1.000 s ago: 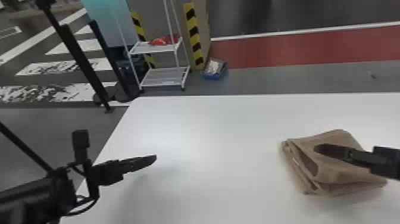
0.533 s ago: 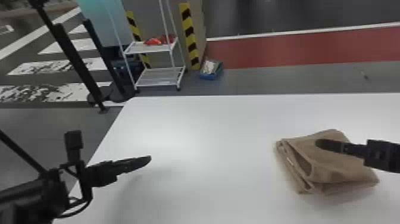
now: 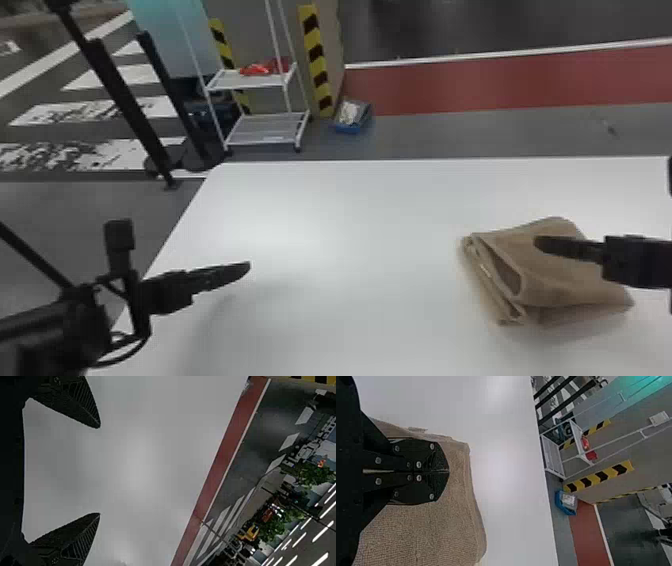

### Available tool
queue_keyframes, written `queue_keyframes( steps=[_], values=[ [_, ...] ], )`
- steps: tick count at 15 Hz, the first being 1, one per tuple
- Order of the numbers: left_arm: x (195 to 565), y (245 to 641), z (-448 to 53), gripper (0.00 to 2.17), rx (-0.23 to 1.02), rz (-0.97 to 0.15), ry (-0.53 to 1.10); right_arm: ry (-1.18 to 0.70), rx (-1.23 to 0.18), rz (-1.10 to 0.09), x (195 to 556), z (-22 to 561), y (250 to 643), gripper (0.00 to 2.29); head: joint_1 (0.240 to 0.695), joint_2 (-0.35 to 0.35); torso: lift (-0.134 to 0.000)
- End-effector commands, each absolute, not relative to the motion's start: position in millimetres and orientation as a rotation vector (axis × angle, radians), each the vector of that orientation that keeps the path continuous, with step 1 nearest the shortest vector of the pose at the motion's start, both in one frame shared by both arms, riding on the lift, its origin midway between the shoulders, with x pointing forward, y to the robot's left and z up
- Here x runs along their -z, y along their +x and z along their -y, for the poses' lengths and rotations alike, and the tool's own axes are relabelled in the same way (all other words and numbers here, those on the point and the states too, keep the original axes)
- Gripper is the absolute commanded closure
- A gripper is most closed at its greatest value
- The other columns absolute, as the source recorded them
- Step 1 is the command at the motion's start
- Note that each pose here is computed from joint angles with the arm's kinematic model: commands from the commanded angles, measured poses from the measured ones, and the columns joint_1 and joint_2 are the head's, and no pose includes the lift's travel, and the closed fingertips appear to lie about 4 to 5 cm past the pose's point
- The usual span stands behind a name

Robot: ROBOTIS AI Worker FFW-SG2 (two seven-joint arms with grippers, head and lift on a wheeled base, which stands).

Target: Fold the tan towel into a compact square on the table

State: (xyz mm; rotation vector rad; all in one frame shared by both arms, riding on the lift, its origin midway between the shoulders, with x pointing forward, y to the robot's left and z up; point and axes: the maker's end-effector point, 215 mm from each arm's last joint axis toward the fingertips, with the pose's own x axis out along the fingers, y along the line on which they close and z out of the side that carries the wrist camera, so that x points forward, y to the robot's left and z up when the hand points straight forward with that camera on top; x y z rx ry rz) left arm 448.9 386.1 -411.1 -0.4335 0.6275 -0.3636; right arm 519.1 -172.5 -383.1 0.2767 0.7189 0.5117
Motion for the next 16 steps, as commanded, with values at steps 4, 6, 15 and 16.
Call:
queue_keyframes(
  steps=[4,6,15,16],
  values=[
    [408.9,451.8,-380.9,0.1,0.372,-0.625,-0.43,0.198,-0.556,-0.738,402.3,143.8,521.9,1.95,0.695,0.24,-0.125],
    [409.4,450.4,-383.5,0.1,0.368,-0.627,-0.429,0.162,-0.603,-0.762,408.3,120.6,514.1,1.95,0.695,0.259,-0.125],
    [408.5,447.3,-389.6,0.1,0.365,-0.626,-0.431,0.212,-0.63,-0.729,395.7,120.9,503.2,1.95,0.695,0.332,-0.125],
    [409.1,447.1,-389.7,0.1,0.365,-0.627,-0.432,0.223,-0.615,-0.723,394.9,129.1,502.9,1.95,0.695,0.328,-0.125]
  ],
)
